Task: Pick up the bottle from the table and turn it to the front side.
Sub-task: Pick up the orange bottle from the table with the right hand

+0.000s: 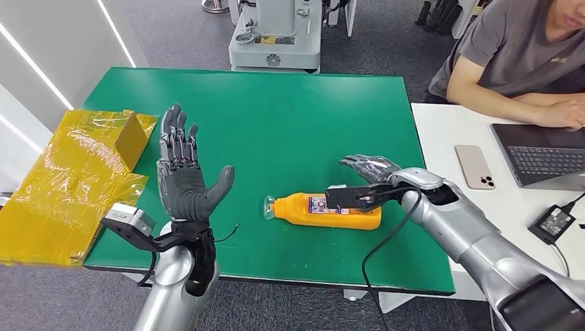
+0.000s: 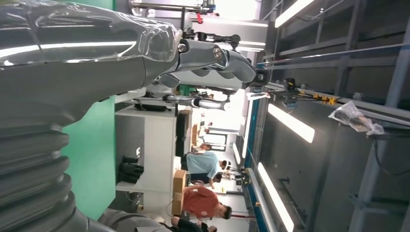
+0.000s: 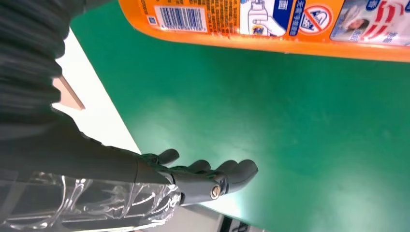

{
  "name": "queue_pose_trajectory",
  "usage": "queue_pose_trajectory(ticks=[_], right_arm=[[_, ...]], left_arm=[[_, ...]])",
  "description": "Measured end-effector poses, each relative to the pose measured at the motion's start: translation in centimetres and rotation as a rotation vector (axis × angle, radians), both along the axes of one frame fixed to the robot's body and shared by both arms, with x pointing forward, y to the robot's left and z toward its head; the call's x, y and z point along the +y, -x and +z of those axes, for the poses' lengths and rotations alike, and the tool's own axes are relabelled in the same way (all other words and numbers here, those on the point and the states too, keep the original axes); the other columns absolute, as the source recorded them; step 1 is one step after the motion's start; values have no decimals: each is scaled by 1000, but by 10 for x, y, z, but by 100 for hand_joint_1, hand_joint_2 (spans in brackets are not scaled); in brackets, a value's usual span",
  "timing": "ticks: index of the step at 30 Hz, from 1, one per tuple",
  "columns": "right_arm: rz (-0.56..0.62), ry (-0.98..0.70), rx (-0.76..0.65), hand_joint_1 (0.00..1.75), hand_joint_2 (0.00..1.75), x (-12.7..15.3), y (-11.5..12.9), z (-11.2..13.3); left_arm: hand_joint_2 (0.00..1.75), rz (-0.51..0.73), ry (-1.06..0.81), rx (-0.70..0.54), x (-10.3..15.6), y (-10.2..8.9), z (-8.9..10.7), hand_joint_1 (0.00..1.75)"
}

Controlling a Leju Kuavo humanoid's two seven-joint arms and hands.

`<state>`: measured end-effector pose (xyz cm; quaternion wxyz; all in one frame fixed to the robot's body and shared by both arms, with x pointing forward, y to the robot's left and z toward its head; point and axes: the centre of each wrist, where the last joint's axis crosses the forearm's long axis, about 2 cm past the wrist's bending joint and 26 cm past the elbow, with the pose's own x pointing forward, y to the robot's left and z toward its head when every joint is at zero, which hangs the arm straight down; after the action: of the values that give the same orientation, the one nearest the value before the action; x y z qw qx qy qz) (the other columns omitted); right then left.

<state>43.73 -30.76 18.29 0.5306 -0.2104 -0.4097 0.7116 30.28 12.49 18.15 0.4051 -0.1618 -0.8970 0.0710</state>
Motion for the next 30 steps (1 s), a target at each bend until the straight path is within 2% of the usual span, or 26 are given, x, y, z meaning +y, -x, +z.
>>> queue_pose_trajectory(ticks=[9,22,30], right_arm=[[-19,5,-21,0,175,-6,10,-14],[-15,3,-23,0,175,-6,13,-18],[-8,-19,-154,0,175,2,13,-19]], left_arm=[[175,-11,-1,3,-3,-1,1,0],[175,-8,0,1,-5,-2,3,0],[175,1,4,6,-5,-2,3,0]])
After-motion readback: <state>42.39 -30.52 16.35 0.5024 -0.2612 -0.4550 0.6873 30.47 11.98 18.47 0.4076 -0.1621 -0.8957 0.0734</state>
